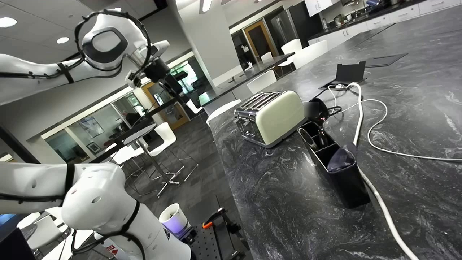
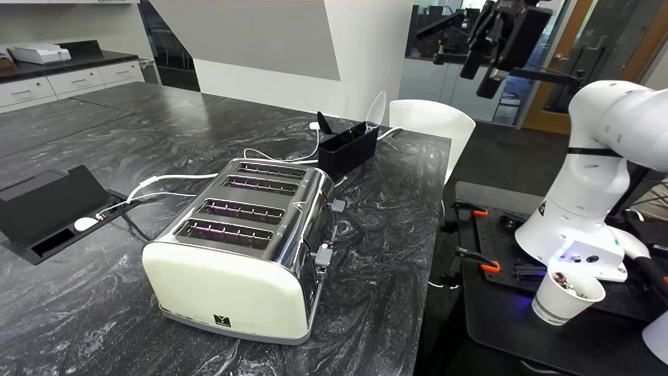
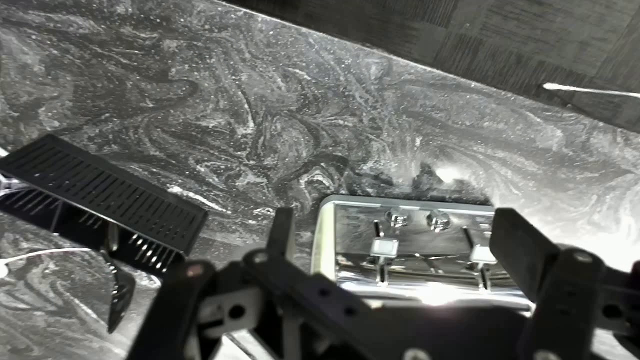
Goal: Remove the black spoon from the black cutlery holder
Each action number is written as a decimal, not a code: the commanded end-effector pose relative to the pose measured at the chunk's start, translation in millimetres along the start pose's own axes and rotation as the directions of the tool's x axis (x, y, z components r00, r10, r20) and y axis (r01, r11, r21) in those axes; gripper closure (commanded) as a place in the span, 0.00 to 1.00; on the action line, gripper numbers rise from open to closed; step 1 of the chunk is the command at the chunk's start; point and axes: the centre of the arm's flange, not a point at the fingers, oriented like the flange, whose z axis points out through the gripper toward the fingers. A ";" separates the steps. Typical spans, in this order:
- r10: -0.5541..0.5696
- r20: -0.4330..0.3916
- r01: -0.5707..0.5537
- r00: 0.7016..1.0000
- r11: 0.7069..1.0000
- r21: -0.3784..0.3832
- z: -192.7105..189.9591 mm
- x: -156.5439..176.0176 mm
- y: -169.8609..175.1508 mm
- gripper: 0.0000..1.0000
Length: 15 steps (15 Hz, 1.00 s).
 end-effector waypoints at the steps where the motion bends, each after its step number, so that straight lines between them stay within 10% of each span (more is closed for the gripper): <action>1: 0.084 -0.026 -0.085 0.996 0.996 -0.038 2.3 23.3 43.3 0.00; 15: 0.149 -0.058 -0.154 0.987 0.984 -0.088 80.2 76.4 218.2 0.00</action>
